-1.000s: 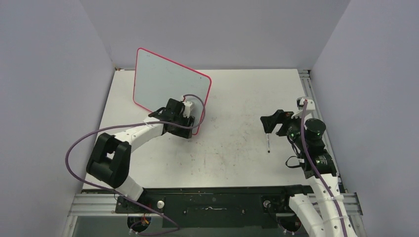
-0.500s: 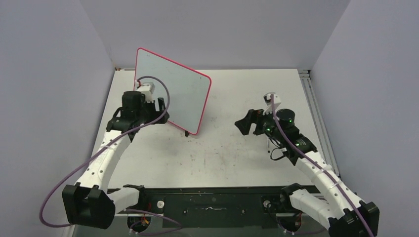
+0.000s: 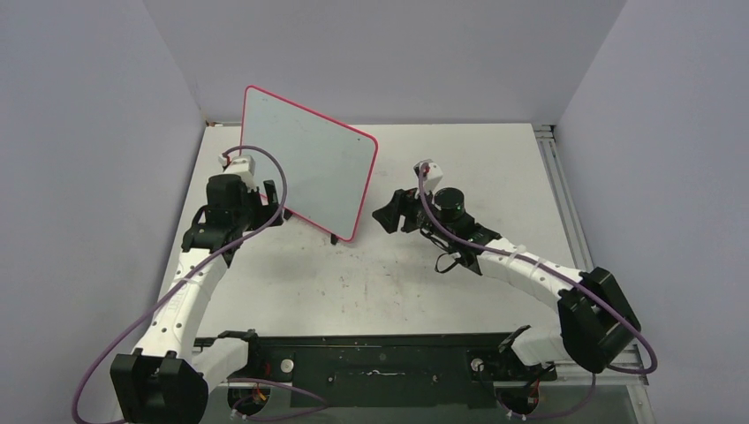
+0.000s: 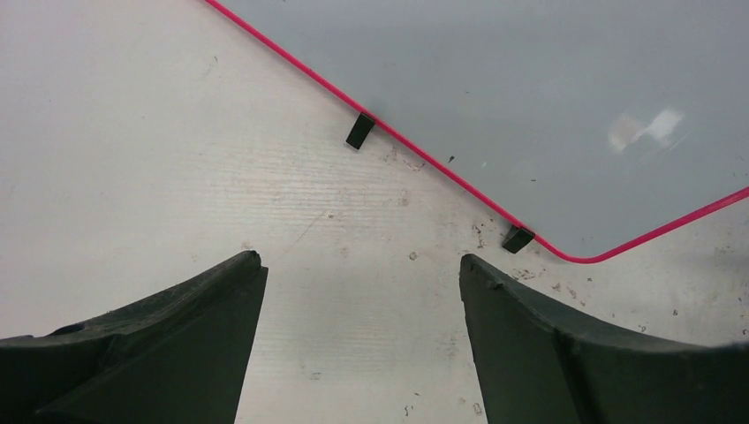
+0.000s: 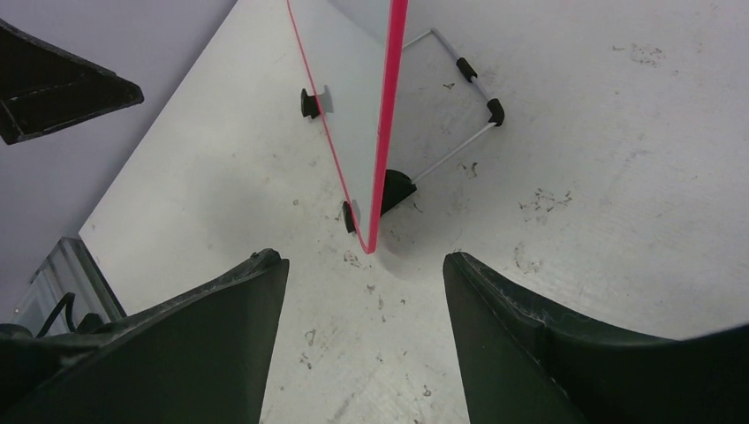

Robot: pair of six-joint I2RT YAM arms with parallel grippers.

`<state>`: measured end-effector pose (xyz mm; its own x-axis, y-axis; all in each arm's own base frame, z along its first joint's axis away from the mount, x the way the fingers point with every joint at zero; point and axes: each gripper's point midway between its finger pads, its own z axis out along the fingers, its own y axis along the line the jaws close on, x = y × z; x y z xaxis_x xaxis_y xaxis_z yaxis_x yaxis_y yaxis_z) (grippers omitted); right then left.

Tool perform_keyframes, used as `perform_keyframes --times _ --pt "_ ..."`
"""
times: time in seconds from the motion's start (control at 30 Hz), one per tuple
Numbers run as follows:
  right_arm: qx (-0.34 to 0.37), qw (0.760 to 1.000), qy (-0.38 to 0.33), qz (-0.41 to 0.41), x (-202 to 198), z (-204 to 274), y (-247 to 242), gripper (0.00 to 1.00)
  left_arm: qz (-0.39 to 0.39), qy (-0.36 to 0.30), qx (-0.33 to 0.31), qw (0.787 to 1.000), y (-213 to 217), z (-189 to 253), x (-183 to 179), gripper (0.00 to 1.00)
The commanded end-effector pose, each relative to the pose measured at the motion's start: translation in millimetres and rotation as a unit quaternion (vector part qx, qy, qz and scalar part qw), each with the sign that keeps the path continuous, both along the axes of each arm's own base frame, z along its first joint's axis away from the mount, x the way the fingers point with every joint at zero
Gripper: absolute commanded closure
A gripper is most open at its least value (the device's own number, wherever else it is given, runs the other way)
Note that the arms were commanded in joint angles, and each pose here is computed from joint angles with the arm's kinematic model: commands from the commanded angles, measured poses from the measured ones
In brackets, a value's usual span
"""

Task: Write a sentence on the whiteboard
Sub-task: Adjust the whiteboard on the whiteboard stand.

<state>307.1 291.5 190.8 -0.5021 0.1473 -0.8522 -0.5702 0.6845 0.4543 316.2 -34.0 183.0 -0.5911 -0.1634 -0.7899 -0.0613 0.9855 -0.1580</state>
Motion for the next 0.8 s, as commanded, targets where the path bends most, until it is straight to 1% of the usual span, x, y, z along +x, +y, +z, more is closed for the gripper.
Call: perform_keyframes --times 0.0,0.13,0.3,0.4,0.67,0.77 --pt "0.042 0.997 -0.057 0.002 22 30 20 0.36 0.01 -0.017 0.005 1.0 5 11 0 0.21" --pt "0.038 0.997 -0.06 -0.003 33 21 26 0.39 0.008 -0.019 0.003 1.0 4 13 1 0.21" --pt "0.048 0.997 -0.054 0.014 44 8 47 0.45 0.007 -0.02 0.003 1.0 4 13 2 0.2" --pt "0.055 0.997 -0.053 0.025 49 3 59 0.51 0.011 -0.018 0.003 1.0 7 12 3 0.2" --pt "0.053 0.997 -0.054 0.034 59 -5 76 0.59 0.018 -0.018 -0.003 1.0 12 12 6 0.2" --pt "0.064 0.996 -0.052 0.038 61 -8 81 0.63 0.018 -0.018 -0.007 1.0 13 12 7 0.2"
